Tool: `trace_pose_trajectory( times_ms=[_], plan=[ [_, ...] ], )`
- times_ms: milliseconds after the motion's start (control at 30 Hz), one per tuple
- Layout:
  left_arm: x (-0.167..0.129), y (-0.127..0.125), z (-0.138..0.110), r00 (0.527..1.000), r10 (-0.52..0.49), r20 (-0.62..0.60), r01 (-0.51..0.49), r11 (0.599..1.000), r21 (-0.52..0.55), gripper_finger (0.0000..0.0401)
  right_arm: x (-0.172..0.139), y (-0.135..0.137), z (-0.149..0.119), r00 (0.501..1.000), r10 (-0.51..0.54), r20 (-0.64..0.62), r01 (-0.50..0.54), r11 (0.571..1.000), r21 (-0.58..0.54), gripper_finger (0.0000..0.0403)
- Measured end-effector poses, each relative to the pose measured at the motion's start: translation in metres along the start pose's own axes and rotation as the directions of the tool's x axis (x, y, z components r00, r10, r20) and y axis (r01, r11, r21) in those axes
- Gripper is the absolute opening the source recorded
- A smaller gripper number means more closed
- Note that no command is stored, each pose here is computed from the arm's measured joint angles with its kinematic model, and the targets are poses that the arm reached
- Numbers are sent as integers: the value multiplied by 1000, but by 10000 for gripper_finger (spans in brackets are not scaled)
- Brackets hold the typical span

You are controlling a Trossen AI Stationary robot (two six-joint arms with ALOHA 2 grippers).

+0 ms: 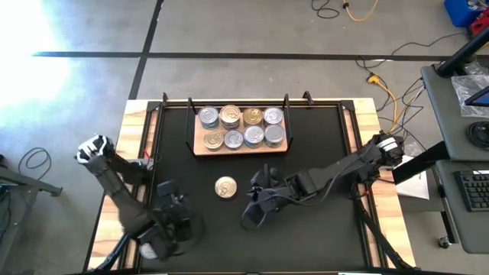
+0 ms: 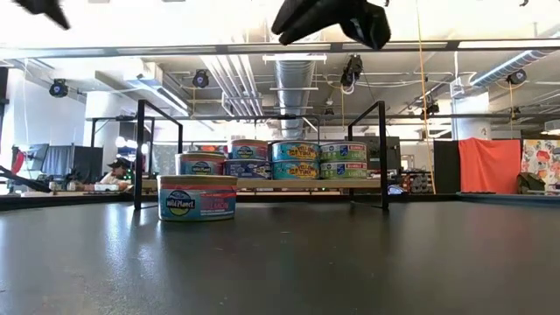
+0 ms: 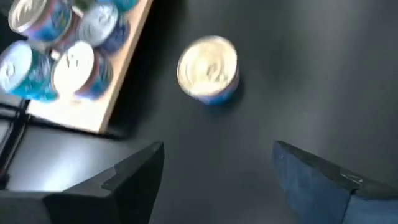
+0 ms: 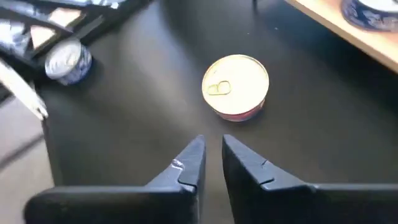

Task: Stack canned seafood by type on shelf
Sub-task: Stack the blue-pink tuna can on top of the other blue-pink tuna can on the shelf

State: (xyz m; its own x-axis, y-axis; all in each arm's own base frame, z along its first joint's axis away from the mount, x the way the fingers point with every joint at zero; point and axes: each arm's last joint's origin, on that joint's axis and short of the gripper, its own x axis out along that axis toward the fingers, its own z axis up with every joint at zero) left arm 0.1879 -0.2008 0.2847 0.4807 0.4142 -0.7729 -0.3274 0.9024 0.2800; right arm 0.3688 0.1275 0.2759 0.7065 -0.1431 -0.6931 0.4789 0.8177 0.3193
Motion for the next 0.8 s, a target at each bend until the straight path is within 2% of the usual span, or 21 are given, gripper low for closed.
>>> trace_pose_trajectory(
  times_ms=[100,167,233,367,467,633,800],
  plan=[
    [-1,15,-33,999,-34,6,34,998,-49,283,3,-11,1,997,-76,-32,80,987,136,66],
    [6,25,-52,995,-95,18,96,989,-110,283,7,-21,-2,984,-156,-84,172,958,229,82],
    [15,33,-66,983,-175,50,181,971,-159,283,10,-33,-6,959,-240,-148,272,924,268,99],
    [33,37,-81,936,-327,133,348,916,-200,283,11,-45,-12,920,-326,-218,376,891,253,130],
    [41,38,-83,919,-357,164,385,904,-188,283,11,-46,-13,914,-332,-232,383,895,228,150],
    [41,41,-80,931,-326,164,354,917,-186,283,11,-47,-11,912,-297,-282,343,930,129,173],
    [39,43,-75,930,-241,278,309,921,-235,283,13,-48,-17,901,-276,-336,310,950,50,183]
  ],
)
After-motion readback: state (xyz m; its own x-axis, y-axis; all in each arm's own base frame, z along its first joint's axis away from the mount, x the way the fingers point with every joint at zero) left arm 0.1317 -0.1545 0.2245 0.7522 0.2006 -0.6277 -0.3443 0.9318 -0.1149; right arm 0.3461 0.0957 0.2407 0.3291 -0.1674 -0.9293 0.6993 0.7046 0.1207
